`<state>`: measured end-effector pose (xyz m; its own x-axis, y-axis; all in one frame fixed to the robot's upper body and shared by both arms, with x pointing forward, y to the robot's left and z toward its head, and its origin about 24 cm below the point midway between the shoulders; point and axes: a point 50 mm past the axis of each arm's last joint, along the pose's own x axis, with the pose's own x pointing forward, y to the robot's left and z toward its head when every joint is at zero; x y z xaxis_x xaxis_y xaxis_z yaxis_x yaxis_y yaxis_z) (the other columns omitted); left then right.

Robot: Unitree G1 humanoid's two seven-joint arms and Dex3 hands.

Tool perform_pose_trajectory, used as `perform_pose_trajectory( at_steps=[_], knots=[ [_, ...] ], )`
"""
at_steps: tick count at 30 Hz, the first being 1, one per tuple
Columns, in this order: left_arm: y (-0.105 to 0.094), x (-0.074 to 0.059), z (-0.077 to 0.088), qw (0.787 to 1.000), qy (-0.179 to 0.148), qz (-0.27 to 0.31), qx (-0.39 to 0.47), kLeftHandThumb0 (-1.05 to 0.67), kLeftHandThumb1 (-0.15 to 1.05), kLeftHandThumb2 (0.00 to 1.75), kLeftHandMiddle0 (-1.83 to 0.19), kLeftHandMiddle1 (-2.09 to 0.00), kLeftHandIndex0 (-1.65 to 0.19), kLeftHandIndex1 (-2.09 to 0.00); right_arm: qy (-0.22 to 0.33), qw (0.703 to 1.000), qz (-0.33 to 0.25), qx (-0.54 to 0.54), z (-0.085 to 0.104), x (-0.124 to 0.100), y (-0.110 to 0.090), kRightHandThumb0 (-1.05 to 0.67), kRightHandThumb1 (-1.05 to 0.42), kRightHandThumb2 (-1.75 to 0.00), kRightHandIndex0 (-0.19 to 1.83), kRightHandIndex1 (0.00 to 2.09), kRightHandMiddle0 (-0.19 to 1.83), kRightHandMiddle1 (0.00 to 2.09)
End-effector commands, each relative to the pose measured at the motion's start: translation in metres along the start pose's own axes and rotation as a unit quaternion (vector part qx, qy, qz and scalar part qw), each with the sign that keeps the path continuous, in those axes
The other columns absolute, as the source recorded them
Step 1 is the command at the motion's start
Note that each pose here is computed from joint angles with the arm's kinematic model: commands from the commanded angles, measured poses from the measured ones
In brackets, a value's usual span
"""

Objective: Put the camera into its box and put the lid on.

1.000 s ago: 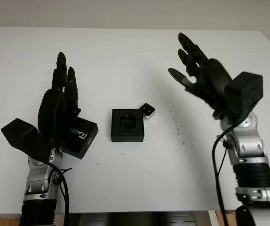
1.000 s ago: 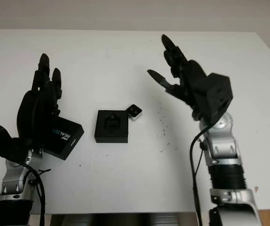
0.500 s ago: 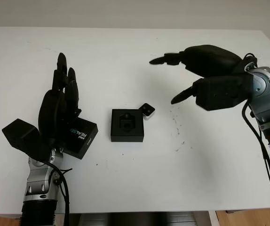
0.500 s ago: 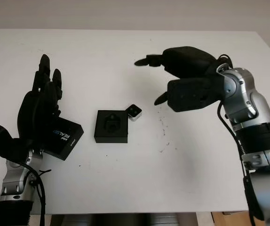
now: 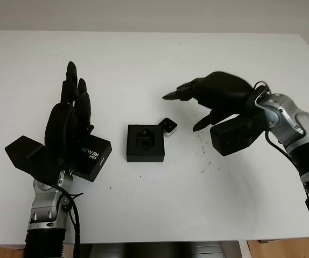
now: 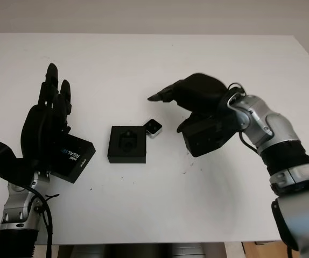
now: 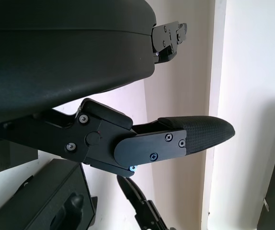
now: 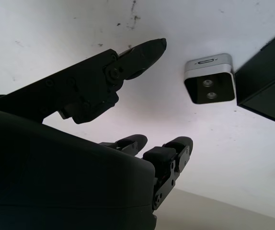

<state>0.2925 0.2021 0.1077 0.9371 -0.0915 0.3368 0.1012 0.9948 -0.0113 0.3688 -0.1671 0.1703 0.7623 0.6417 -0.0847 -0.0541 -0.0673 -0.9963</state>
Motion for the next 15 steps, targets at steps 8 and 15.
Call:
perform_pose_trajectory(
  at_steps=[8, 15],
  knots=[
    [-0.0003, 0.0016, 0.0016, 1.0, -0.002, -0.002, 0.002, -0.79, 1.05, 0.58, 0.19, 0.0, 0.19, 0.0, -0.03, 0.999, -0.026, 0.0, 0.0053, 0.0118, -0.0069, -0.45, -0.81, -0.06, 0.49, 0.17, 0.49, 0.18],
    [0.0007, 0.001, 0.0021, 1.0, -0.005, -0.001, 0.004, -0.79, 1.05, 0.58, 0.19, 0.0, 0.19, 0.0, -0.029, 0.999, -0.024, 0.017, 0.0065, 0.0152, -0.0055, -0.43, -0.81, -0.05, 0.49, 0.17, 0.47, 0.2]
  ],
)
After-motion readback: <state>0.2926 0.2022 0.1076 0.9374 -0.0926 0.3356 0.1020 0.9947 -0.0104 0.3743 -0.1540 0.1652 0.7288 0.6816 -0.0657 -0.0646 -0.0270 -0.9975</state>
